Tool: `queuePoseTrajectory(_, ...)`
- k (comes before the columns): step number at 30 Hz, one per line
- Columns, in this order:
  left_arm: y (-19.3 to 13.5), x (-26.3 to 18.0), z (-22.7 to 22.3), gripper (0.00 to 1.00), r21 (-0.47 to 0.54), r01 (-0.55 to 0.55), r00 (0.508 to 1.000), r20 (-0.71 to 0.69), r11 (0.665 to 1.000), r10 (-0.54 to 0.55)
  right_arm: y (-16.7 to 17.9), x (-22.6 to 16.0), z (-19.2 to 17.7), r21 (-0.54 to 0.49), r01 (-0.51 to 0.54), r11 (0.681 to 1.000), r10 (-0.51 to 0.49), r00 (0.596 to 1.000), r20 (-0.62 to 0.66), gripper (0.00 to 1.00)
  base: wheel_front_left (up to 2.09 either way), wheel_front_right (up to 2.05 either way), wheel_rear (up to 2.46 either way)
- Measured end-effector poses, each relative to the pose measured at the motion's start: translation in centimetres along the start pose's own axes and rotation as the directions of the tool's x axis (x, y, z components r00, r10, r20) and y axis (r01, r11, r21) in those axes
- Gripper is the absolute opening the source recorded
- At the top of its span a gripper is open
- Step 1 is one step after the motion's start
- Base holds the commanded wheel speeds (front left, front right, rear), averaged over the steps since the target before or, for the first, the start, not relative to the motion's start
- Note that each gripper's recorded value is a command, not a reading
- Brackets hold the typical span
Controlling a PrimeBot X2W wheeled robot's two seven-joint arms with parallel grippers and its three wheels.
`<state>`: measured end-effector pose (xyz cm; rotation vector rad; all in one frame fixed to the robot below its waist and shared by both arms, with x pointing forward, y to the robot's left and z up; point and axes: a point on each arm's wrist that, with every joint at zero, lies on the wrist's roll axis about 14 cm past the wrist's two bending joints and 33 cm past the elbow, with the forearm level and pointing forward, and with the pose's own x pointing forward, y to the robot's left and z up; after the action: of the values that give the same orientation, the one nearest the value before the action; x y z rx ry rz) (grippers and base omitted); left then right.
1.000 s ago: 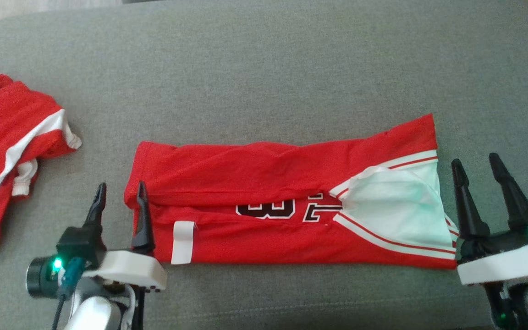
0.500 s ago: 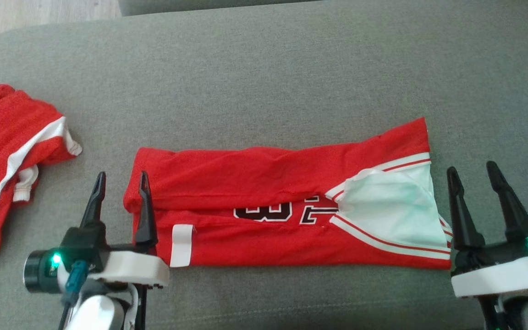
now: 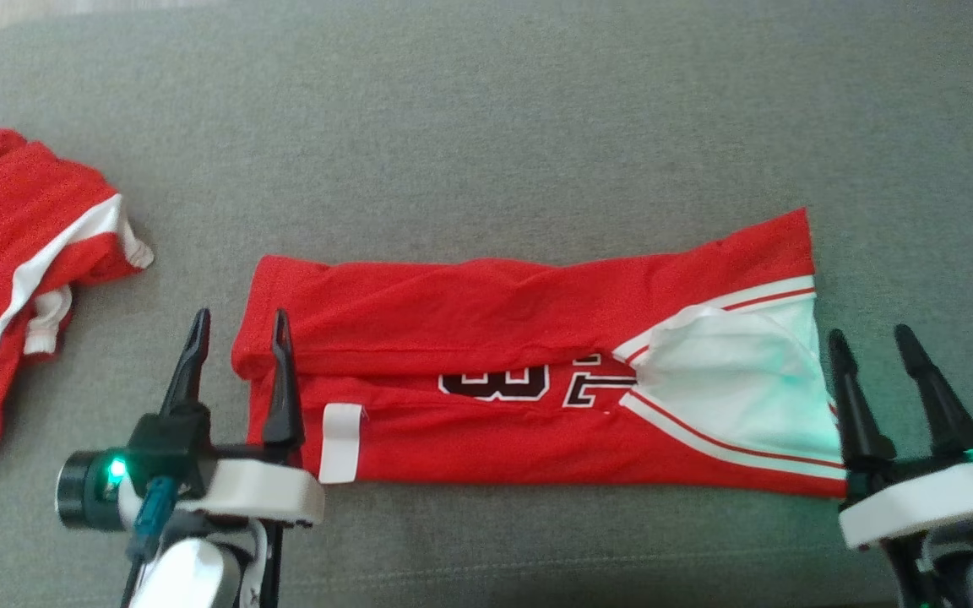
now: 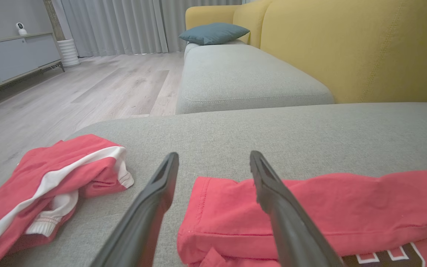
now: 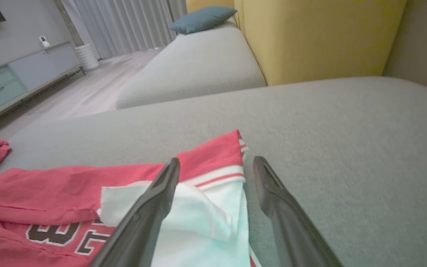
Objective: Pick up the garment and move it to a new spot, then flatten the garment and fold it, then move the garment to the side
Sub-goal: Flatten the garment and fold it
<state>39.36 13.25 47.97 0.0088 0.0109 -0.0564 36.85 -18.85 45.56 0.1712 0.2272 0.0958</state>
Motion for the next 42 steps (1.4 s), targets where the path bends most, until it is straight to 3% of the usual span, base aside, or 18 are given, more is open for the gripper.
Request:
queuePoseTrajectory(10,0.0,1.9,-0.4,1.0,-0.007,-0.002,1.0,0.003,1.0,0.002,-2.1,2.4,-5.7,0.037,0.034,0.999,-0.023,0.966,-0.256,1.0,0.0,0.0,0.0)
queuePoseTrajectory(16,0.1,2.1,-1.2,1.0,-0.005,-0.011,1.0,-0.018,1.0,0.011,-1.5,2.3,-9.5,0.09,0.031,0.995,0.013,0.89,-0.456,1.0,0.0,0.0,0.0)
queuePoseTrajectory(21,0.1,2.2,-1.3,1.0,-0.008,-0.012,1.0,-0.02,1.0,0.012,-1.2,1.9,-9.9,0.124,0.021,0.992,0.049,0.845,-0.532,1.0,0.0,0.0,0.0)
queuePoseTrajectory(22,0.0,2.2,-1.3,1.0,-0.009,-0.011,1.0,-0.019,1.0,0.011,-1.1,1.8,-10.0,0.134,0.02,0.991,0.056,0.837,-0.544,0.9,0.0,0.0,0.0)
queuePoseTrajectory(23,0.0,2.2,-1.3,1.0,-0.01,-0.011,1.0,-0.018,1.0,0.011,-0.9,1.7,-10.2,0.146,0.021,0.989,0.066,0.826,-0.559,0.47,0.0,0.0,0.0)
queuePoseTrajectory(24,0.0,2.2,-1.2,1.0,-0.011,-0.011,1.0,-0.018,1.0,0.011,-0.8,1.6,-10.3,0.156,0.02,0.988,0.074,0.817,-0.572,0.33,0.0,0.0,0.0)
queuePoseTrajectory(25,0.0,2.2,-1.2,1.0,-0.012,-0.011,1.0,-0.017,1.0,0.011,-0.8,1.5,-10.3,0.163,0.019,0.986,0.08,0.81,-0.58,0.0,0.0,0.0,0.0)
queuePoseTrajectory(27,-0.2,2.3,-1.2,1.0,-0.017,-0.005,1.0,-0.015,1.0,0.004,-0.4,1.4,-10.5,0.185,0.014,0.983,0.101,0.795,-0.598,0.0,0.0,0.0,0.0)
queuePoseTrajectory(32,-0.2,2.5,-0.6,1.0,-0.011,-0.006,1.0,0.004,1.0,0.007,-1.0,1.5,-9.5,0.188,0.019,0.982,0.096,0.808,-0.582,0.0,0.0,0.0,0.0)
queuePoseTrajectory(37,-0.1,2.4,0.0,1.0,-0.011,-0.01,1.0,0.019,1.0,0.01,-5.4,1.6,-6.9,0.132,0.097,0.986,-0.012,0.85,-0.527,0.0,0.0,0.0,0.0)
queuePoseTrajectory(42,-0.2,2.2,0.7,1.0,-0.013,-0.003,0.999,0.037,1.0,0.004,-9.6,0.7,-4.5,0.075,0.177,0.981,-0.118,0.862,-0.492,0.0,0.0,0.0,0.0)
